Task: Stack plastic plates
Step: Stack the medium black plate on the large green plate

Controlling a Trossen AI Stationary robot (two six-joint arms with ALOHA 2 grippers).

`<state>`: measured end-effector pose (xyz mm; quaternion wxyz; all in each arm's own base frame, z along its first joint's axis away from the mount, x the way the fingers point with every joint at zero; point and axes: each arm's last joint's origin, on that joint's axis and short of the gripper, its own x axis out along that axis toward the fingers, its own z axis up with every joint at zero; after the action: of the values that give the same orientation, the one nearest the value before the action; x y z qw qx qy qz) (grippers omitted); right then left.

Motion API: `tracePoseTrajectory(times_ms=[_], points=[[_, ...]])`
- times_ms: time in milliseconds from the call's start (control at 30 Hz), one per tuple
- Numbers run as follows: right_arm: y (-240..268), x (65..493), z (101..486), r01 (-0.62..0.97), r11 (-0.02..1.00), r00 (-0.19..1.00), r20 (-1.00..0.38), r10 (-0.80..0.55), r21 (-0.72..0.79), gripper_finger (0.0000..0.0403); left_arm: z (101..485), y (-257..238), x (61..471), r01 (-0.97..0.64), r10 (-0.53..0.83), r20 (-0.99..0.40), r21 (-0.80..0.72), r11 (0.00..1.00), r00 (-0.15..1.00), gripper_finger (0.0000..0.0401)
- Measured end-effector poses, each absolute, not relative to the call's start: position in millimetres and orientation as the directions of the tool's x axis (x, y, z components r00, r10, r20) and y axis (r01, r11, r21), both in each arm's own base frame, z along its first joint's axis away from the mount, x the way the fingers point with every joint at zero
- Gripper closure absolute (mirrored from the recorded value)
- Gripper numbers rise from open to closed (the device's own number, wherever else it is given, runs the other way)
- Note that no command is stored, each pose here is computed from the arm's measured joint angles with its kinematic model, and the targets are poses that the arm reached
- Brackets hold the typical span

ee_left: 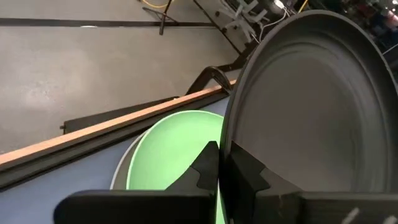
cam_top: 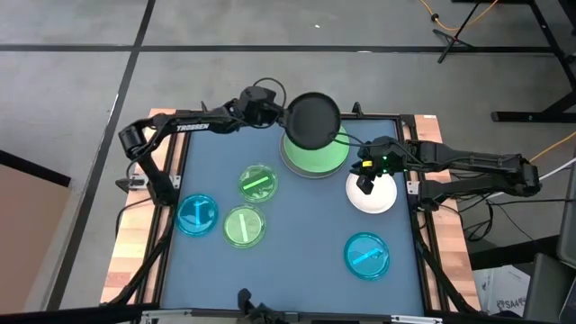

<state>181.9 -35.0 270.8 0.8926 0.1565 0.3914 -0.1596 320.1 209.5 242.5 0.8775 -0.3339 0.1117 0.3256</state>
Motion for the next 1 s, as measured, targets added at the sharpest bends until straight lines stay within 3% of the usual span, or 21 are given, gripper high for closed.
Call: tracePoseTrajectory(times_ms=[533,1000], points=[[-35.0,181.9,270.9,0.408,0.900,0.643,-0.748,-0.163,0.154,0.0323,165.5,222.7,339.7,-0.729,0.457,-0.570,-0.489,0.478,0.682,0.0392],[-35.4,181.8,270.9,0.418,0.897,0.639,-0.748,-0.180,0.141,0.0323,153.3,235.2,370.2,-0.743,0.413,-0.632,-0.443,0.502,0.656,0.0392]])
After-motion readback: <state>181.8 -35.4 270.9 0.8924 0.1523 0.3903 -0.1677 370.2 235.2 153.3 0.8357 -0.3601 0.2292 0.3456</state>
